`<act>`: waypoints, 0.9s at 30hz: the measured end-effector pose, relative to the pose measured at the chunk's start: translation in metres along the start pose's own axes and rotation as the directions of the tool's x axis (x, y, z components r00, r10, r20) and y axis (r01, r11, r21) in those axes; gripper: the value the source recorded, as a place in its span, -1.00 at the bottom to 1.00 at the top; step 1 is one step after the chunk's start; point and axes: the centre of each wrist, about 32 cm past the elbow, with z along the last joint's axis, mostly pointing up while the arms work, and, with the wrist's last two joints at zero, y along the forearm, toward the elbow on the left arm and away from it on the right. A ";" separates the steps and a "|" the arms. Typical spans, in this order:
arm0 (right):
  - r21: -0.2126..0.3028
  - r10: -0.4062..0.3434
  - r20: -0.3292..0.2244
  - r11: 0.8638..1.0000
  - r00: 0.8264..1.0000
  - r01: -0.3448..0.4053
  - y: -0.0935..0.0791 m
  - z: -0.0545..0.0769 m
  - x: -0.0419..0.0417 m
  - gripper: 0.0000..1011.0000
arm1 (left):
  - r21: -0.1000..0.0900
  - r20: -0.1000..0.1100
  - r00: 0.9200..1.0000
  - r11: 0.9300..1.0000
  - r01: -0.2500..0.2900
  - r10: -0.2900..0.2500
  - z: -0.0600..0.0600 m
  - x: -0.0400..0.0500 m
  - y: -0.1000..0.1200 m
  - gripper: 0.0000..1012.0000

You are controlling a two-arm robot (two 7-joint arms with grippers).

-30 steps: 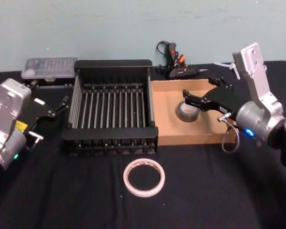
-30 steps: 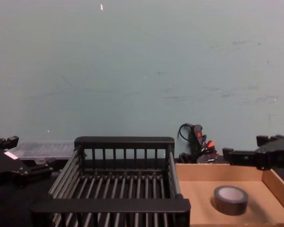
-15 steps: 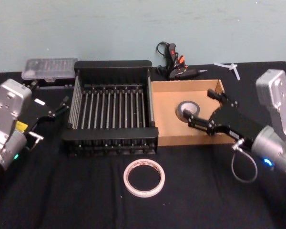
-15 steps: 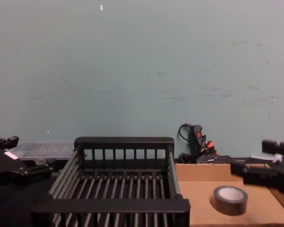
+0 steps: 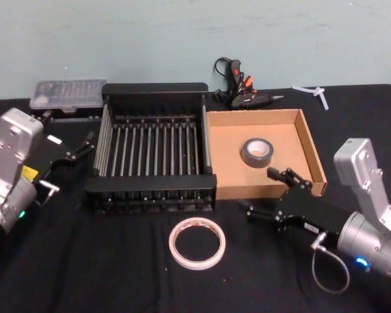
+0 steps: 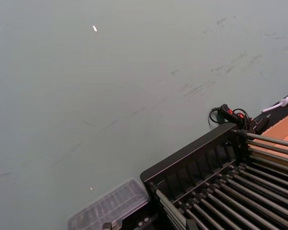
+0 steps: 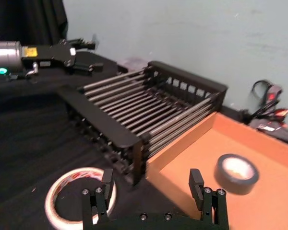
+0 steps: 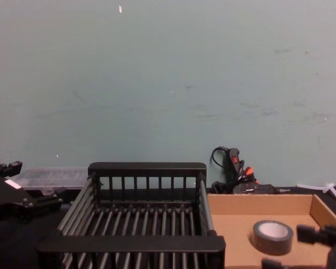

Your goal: Pick up the white tape and place it into the black box , Pick up the silver tape and place it into the brown box.

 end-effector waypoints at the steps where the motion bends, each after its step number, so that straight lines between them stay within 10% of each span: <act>1: -0.010 0.007 -0.005 1.000 1.000 -0.008 0.001 -0.002 -0.0017 0.98 | 0.000 0.000 1.000 1.000 0.000 0.000 0.000 0.0000 0.000 0.98; 27: -0.174 0.045 -0.041 0.983 0.998 -0.051 0.037 -0.016 -0.0207 0.98 | 0.000 0.000 1.000 1.000 0.000 0.000 0.000 0.0000 0.000 0.98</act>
